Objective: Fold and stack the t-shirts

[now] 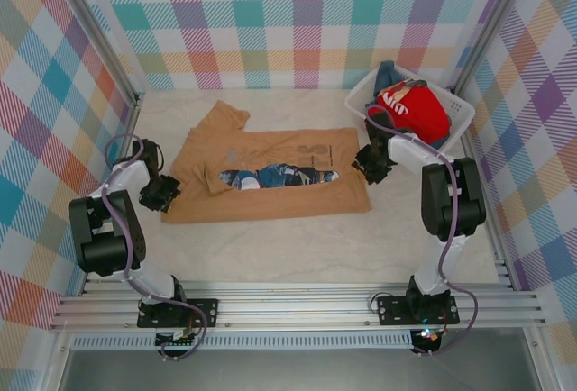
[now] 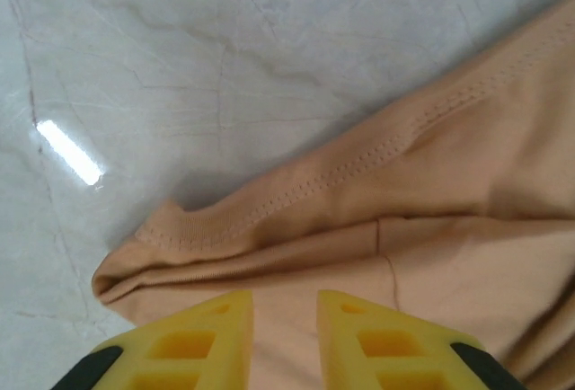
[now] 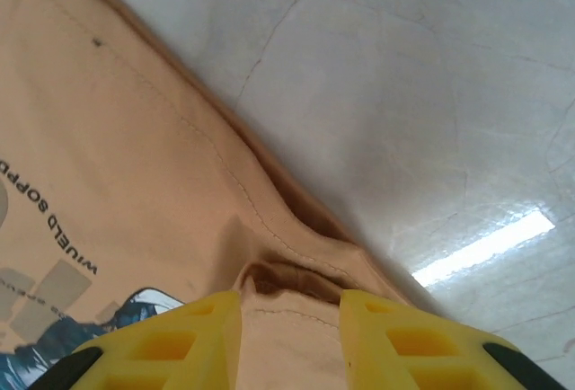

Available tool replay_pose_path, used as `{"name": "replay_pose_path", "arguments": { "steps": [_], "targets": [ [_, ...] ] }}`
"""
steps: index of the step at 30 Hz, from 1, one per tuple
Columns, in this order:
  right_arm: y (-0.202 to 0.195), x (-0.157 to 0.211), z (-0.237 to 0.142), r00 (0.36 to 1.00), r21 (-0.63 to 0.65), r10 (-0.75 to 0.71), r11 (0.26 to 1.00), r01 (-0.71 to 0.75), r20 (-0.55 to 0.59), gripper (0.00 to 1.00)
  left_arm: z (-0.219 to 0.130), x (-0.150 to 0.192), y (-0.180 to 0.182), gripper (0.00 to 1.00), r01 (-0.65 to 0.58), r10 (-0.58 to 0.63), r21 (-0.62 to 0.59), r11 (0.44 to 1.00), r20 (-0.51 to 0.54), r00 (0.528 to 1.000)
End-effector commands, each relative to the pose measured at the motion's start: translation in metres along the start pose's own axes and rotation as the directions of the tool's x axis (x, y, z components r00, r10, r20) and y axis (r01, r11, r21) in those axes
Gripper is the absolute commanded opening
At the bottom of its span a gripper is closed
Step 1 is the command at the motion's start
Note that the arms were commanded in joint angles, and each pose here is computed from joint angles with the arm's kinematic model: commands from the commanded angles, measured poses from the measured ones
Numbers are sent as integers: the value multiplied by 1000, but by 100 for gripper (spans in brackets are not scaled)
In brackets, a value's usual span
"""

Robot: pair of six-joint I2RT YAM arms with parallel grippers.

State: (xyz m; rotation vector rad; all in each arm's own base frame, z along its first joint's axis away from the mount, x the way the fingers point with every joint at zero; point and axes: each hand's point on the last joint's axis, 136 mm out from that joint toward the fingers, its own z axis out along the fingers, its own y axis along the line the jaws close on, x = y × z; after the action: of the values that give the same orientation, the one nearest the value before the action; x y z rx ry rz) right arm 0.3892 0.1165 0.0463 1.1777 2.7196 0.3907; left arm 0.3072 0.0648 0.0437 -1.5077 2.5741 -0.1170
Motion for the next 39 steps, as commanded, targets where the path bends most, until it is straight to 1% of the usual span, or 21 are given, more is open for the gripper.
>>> {"name": "replay_pose_path", "arguments": {
  "steps": [1, 7, 13, 19, 23, 27, 30, 39],
  "targets": [
    [0, 5, -1, 992, 41, 125, 991, -125, 11, 36, -5, -21, -12, 24, -29, 29, 4, 1000, 53, 998],
    [4, 9, 5, 976, 68, 217, 974, -216, -4, 38, -4, -40, -22, 20, -62, 61, 6, 998, 71, 996],
    [2, 9, 9, 971, 108, 237, 965, -237, 15, 38, 7, -49, -22, 16, -100, 100, -9, 995, 52, 994],
    [-1, 6, 18, 969, 144, 247, 958, -248, 29, 37, 22, -48, -21, 14, -130, 131, -28, 991, 20, 991],
    [-5, 2, 19, 970, 160, 238, 956, -244, 55, 26, 32, -47, -15, 12, -131, 131, -64, 989, 7, 991],
    [-6, 1, 15, 971, 165, 230, 957, -238, 67, 8, 38, -46, -5, 8, -132, 133, -117, 984, -3, 991],
    [-8, -1, 6, 971, 168, 222, 957, -234, 88, 1, 41, -45, -1, 7, -131, 131, -138, 982, -6, 991],
    [-14, -9, -21, 973, 197, 179, 959, -206, 144, 0, 44, -44, 7, 4, -122, 122, -172, 978, -8, 992]
  ]
}}
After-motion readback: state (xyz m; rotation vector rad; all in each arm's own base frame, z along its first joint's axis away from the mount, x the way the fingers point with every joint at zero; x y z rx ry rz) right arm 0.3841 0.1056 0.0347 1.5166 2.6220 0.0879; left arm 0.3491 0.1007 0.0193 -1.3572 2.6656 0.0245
